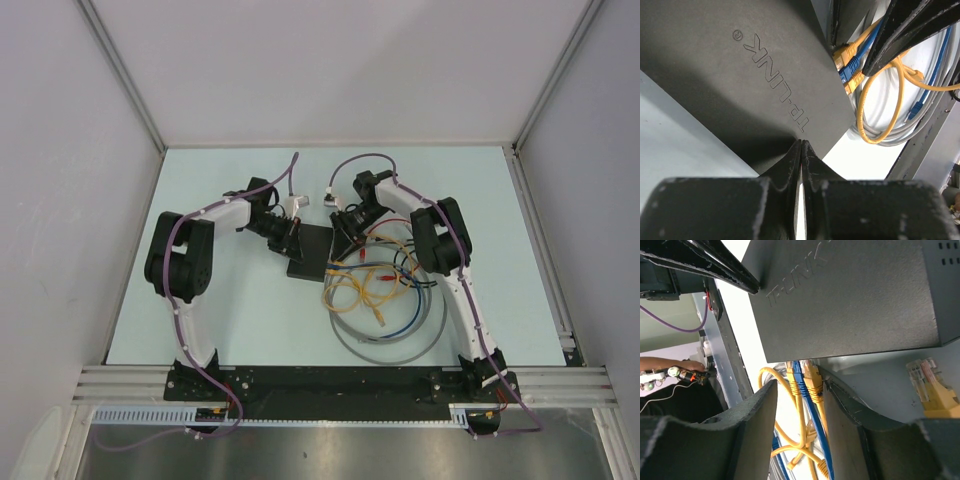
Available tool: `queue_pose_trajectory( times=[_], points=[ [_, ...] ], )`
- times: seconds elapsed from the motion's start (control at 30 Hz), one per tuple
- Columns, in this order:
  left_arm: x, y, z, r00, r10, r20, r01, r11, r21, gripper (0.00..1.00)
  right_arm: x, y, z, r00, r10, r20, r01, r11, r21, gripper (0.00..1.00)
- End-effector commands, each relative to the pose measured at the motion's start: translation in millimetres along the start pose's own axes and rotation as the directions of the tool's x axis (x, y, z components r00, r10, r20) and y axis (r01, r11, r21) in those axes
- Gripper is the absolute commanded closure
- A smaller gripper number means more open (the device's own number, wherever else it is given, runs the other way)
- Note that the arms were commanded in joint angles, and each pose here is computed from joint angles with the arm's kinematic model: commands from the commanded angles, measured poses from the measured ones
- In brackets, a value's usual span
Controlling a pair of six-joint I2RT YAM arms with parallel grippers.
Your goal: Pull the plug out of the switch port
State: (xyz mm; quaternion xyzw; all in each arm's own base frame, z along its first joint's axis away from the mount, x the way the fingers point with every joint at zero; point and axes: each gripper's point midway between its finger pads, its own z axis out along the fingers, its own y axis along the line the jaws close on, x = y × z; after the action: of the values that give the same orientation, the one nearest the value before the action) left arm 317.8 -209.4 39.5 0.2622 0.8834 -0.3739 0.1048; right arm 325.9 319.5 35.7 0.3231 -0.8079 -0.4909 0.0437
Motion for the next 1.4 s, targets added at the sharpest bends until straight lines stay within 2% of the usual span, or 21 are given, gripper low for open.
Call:
queue_pose_trajectory(
  times=[0.0,0.27,0.43,0.73,0.9,1.13,1.2,1.33,1.37],
  points=[
    [20,28,12,0.998,-0.015,-0.057,0.010,0.996,-0.088,0.92,4,-35,17,0.999,-0.022,-0.041,0.026,0.995,0.094,0.52],
    [21,26,10,0.998,-0.010,-0.054,0.005,0.996,-0.092,0.92,3,-65,12,0.997,-0.049,-0.065,0.064,0.966,0.252,0.53],
    [21,24,8,0.999,-0.007,-0.049,0.003,0.996,-0.091,0.92,-16,-55,-3,0.994,-0.113,-0.004,0.110,0.959,0.262,0.54],
    [20,23,5,0.999,0.004,-0.046,-0.009,0.995,-0.101,0.92,-23,-43,3,0.982,-0.178,0.069,0.157,0.959,0.235,0.49],
    [25,23,6,0.999,-0.003,-0.054,-0.002,0.995,-0.099,0.92,1,-47,20,0.991,-0.133,0.026,0.126,0.972,0.197,0.48],
    [18,17,-2,0.999,0.014,-0.048,-0.018,0.996,-0.087,0.91,-6,-60,25,0.993,-0.105,0.055,0.089,0.968,0.236,0.54],
    [0,4,-18,0.999,0.042,0.020,-0.041,0.997,-0.070,0.89,-13,-43,20,0.989,-0.121,0.085,0.104,0.978,0.179,0.54],
    [-12,-2,-50,0.993,0.043,0.107,-0.035,0.996,-0.078,0.70,-21,-28,18,0.985,-0.138,0.106,0.123,0.983,0.139,0.52],
    [-13,-4,-56,0.991,0.048,0.123,-0.037,0.996,-0.085,0.69,-20,-30,20,0.987,-0.131,0.097,0.116,0.983,0.142,0.52]
  ],
)
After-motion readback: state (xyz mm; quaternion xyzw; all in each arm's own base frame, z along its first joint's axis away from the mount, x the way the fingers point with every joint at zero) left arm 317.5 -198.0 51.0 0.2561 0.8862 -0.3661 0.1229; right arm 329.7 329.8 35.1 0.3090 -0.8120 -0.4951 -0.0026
